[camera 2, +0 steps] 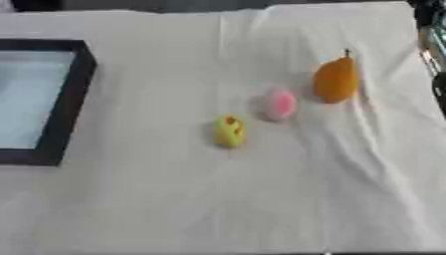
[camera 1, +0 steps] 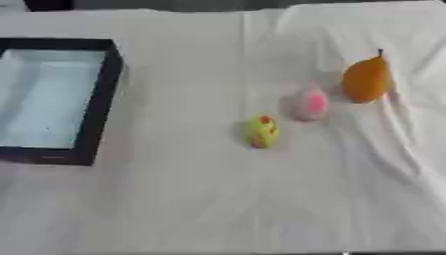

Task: Pick up the objects with one hand, pass them to the other hand, and then place them into the box on the other side of the table.

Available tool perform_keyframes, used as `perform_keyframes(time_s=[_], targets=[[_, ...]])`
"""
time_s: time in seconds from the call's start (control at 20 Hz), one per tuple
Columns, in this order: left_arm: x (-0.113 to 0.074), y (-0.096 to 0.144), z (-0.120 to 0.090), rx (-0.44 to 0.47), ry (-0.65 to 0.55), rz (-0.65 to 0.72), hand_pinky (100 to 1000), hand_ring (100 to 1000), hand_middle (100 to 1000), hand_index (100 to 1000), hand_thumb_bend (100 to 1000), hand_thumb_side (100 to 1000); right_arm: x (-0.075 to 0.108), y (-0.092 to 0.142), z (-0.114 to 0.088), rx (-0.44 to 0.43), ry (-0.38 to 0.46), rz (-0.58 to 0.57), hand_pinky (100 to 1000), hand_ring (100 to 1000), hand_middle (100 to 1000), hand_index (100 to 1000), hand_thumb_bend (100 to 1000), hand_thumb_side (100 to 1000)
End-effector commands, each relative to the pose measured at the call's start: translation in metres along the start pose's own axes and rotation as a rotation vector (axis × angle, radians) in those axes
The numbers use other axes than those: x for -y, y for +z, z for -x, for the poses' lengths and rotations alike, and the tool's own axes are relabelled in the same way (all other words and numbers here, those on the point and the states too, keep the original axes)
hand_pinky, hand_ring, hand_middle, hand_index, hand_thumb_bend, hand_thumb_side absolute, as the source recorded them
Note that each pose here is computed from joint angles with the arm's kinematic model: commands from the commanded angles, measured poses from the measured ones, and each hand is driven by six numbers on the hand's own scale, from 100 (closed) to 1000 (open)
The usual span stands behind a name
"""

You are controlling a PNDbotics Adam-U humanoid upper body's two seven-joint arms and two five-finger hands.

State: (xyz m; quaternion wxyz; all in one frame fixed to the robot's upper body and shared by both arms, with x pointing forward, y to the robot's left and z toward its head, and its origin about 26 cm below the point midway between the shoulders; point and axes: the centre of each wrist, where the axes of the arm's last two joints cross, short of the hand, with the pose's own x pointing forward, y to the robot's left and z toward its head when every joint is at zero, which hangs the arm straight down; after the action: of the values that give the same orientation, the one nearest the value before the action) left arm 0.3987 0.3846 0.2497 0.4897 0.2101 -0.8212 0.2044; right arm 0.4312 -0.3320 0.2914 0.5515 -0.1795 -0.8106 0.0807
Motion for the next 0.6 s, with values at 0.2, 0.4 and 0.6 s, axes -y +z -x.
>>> perform_keyframes(time_s=[0.2, 0.4, 0.6], targets=[[-0.0093, -0.0060, -0.0161, 0.052, -0.002, -0.021, 652, 781, 709, 825, 650, 599, 0.0165, -0.0002, -0.0119, 0.026, 0.026, 0.026, 881, 885, 878, 867, 240, 614], [-0.0106, -0.0052, -0.0147, 0.049, -0.001, -0.026, 652, 781, 709, 824, 651, 598, 0.0173, 0.0008, -0.0106, 0.020, 0.033, 0.021, 881, 884, 878, 868, 238, 615], [-0.0104, -0.0040, -0.0128, 0.048, -0.011, -0.022, 652, 780, 708, 823, 647, 597, 0.0187, 0.0020, -0.0090, 0.011, 0.045, 0.012, 882, 884, 877, 869, 223, 619]])
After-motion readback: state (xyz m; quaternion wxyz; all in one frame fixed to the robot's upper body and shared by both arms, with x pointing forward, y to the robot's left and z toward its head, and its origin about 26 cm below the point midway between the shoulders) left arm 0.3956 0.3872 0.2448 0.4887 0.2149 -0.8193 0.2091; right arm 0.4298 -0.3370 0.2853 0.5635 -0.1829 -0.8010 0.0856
